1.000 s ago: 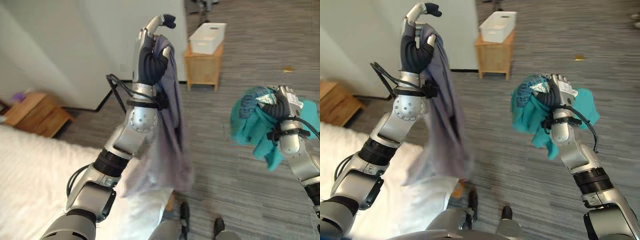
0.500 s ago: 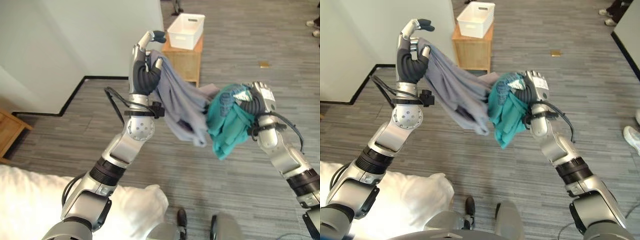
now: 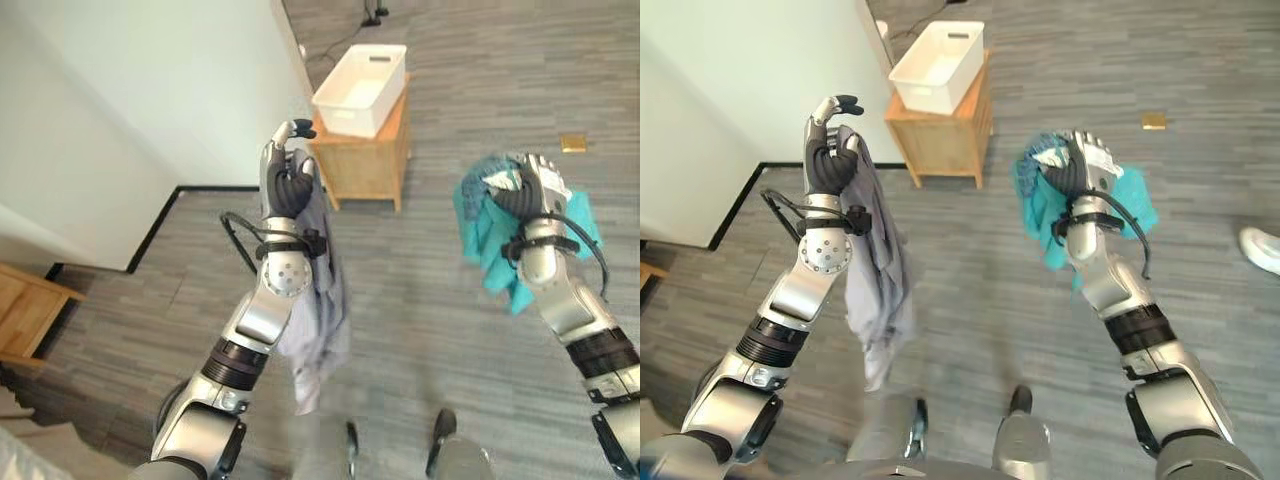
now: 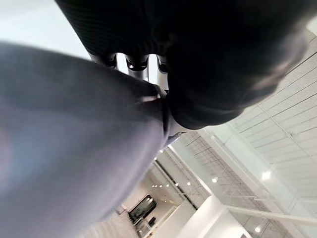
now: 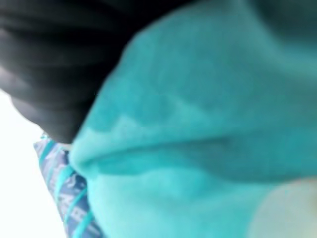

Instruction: Pick up bed clothes into laundry basket.

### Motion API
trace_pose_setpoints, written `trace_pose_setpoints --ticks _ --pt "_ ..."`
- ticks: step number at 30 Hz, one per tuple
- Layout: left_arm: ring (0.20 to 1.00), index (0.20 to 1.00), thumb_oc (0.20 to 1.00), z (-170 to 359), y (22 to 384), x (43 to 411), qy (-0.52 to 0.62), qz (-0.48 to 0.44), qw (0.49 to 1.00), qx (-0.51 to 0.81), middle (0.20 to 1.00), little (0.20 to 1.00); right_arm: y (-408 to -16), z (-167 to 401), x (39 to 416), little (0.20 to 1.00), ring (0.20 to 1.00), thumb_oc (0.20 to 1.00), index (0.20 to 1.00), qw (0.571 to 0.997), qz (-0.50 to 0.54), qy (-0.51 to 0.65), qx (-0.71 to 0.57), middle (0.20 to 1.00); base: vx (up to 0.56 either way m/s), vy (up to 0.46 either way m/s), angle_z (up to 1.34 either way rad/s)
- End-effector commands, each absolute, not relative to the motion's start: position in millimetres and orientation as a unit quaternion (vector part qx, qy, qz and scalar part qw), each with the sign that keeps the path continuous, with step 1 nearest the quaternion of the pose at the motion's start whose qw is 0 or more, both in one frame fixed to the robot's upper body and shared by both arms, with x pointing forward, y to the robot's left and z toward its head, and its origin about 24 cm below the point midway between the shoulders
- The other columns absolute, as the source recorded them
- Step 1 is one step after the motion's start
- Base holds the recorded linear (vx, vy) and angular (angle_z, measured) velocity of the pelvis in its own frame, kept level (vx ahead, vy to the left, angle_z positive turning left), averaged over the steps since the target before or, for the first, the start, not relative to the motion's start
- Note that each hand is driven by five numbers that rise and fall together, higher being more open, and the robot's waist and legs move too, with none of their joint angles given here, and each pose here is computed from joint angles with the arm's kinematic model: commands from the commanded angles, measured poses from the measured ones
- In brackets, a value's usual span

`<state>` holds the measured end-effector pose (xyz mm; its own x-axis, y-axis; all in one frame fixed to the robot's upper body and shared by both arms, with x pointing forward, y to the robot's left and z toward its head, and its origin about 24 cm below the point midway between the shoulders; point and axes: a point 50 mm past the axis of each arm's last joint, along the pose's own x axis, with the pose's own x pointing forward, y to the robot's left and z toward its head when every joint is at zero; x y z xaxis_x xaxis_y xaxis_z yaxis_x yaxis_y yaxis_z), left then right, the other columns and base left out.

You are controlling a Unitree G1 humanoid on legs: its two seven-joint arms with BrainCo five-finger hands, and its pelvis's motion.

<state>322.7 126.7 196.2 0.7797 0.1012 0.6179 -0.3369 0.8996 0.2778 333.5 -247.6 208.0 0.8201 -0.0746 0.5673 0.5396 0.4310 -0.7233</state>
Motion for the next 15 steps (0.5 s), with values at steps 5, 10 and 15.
trace_pose_setpoints --ticks 5,10,15 --pt "0.200 0.200 0.200 213 132 325 -0.341 0.128 0.907 0.214 0.200 0.200 -217 188 316 0.200 0.200 0.200 0.200 0.823 -0.154 -0.276 -0.472 0.200 0.53 0.152 -0.68" --pt "0.200 0.200 0.200 208 139 321 -0.331 0.109 0.914 0.207 0.200 0.200 -235 223 313 0.200 0.200 0.200 0.200 0.805 -0.187 -0.308 -0.471 0.200 0.51 0.052 -0.18" --pt "0.200 0.200 0.200 223 130 329 -0.354 0.094 0.898 0.243 0.200 0.200 -265 268 311 0.200 0.200 0.200 0.200 0.771 -0.235 -0.329 -0.492 0.200 0.40 0.127 0.53"
